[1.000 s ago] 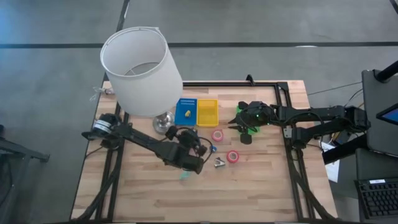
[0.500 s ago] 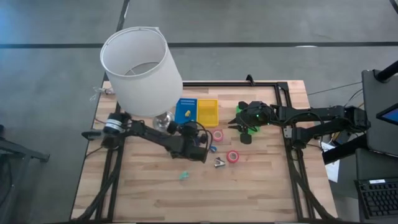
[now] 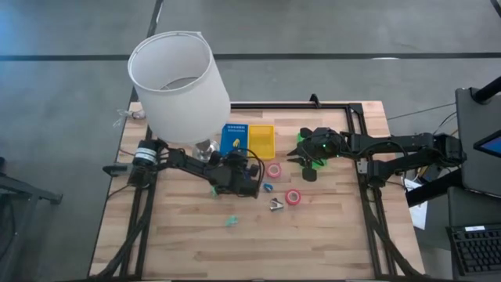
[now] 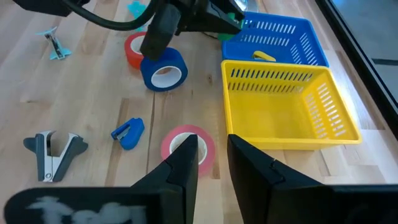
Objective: Pick and place Stapler, Stapler remover, tape
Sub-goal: Put the green stapler into the blue bin, then put the blue stapler into the blue bin
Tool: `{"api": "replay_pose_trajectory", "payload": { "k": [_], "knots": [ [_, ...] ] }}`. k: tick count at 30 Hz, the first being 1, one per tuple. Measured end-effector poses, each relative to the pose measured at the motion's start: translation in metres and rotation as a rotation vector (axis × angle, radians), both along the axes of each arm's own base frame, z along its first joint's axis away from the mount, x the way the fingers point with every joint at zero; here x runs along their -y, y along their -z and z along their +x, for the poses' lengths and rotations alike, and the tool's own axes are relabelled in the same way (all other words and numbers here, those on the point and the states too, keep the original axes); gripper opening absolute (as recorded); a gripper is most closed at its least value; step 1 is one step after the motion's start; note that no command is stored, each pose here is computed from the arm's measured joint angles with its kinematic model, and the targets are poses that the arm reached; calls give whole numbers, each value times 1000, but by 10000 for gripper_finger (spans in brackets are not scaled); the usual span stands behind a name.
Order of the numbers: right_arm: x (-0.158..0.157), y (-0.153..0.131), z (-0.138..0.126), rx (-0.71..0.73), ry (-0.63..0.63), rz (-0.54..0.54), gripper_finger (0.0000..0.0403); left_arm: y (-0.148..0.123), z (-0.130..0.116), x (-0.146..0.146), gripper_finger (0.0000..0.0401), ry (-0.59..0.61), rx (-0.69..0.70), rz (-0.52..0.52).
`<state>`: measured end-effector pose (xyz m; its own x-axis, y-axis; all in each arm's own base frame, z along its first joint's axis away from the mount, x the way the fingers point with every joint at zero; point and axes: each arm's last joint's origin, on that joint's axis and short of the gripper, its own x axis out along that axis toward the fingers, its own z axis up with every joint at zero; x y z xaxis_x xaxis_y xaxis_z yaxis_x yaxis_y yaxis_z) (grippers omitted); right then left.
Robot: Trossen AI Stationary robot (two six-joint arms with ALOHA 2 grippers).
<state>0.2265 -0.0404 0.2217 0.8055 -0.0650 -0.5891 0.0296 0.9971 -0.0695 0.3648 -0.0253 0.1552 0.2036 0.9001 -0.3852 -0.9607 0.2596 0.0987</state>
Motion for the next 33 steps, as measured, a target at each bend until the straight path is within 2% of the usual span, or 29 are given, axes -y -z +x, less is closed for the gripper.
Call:
{"api": "replay_pose_trajectory", "payload": {
  "k": [12,20,28,33],
  "knots": [
    [0,0,0,0,0,0,72,9,0,-5,138,-7,39,-57],
    [0,0,0,0,0,0,83,2,5,-4,135,6,49,-54],
    [0,0,0,0,-3,-5,77,-24,23,8,121,104,-6,-27],
    [0,-1,0,7,-3,-8,70,-43,34,28,112,255,-71,-93]
  ]
}}
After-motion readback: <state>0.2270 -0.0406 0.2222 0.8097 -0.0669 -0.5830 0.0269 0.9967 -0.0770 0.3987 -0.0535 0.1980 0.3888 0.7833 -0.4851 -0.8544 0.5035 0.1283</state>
